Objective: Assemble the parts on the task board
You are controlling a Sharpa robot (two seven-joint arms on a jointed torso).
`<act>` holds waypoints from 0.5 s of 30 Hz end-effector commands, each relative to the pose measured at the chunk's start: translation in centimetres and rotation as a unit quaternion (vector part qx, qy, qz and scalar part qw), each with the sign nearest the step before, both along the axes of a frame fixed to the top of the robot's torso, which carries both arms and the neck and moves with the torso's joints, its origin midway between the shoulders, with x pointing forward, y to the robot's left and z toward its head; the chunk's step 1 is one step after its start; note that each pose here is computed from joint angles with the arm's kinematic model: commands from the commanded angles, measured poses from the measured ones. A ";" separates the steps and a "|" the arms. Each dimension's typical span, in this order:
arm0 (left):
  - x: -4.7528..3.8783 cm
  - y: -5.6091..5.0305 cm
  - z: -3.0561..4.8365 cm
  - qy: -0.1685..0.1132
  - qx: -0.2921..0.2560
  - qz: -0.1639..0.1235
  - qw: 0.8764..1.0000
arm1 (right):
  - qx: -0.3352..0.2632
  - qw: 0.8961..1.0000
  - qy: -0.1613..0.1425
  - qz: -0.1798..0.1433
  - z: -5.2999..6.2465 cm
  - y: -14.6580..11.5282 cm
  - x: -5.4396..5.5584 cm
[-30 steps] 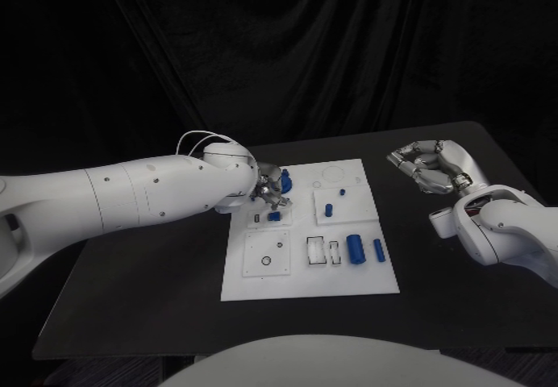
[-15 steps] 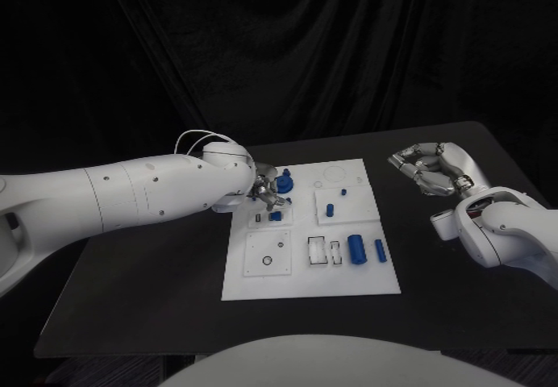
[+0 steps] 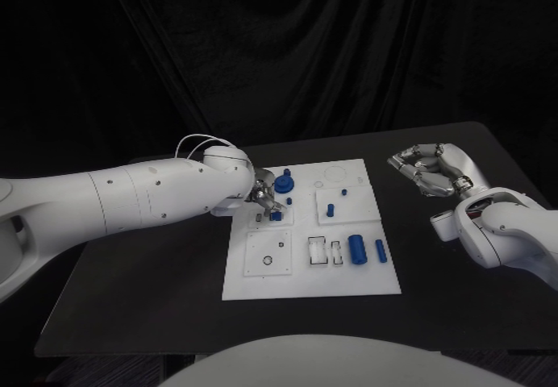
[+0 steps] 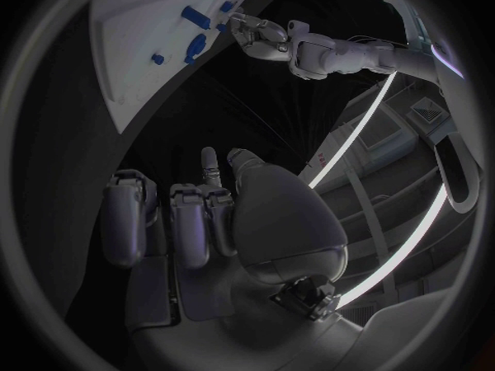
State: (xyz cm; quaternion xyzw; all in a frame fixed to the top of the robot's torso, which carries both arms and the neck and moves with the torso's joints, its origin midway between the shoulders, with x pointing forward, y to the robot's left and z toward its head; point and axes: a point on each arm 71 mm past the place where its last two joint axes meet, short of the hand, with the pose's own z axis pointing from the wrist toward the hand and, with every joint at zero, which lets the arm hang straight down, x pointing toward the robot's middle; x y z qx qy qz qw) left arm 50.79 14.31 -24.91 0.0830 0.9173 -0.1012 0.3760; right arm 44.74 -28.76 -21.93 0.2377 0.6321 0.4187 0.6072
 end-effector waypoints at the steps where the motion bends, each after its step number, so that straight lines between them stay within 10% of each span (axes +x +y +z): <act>1: -0.24 -0.2 -0.40 0.011 0.002 -0.008 1.000 | 0.000 1.000 0.012 0.000 -0.2 0.0 0.0; 15: -0.40 -0.6 -1.03 0.014 -0.006 -0.013 1.000 | -0.001 1.000 0.015 -0.001 -0.3 -0.1 -0.1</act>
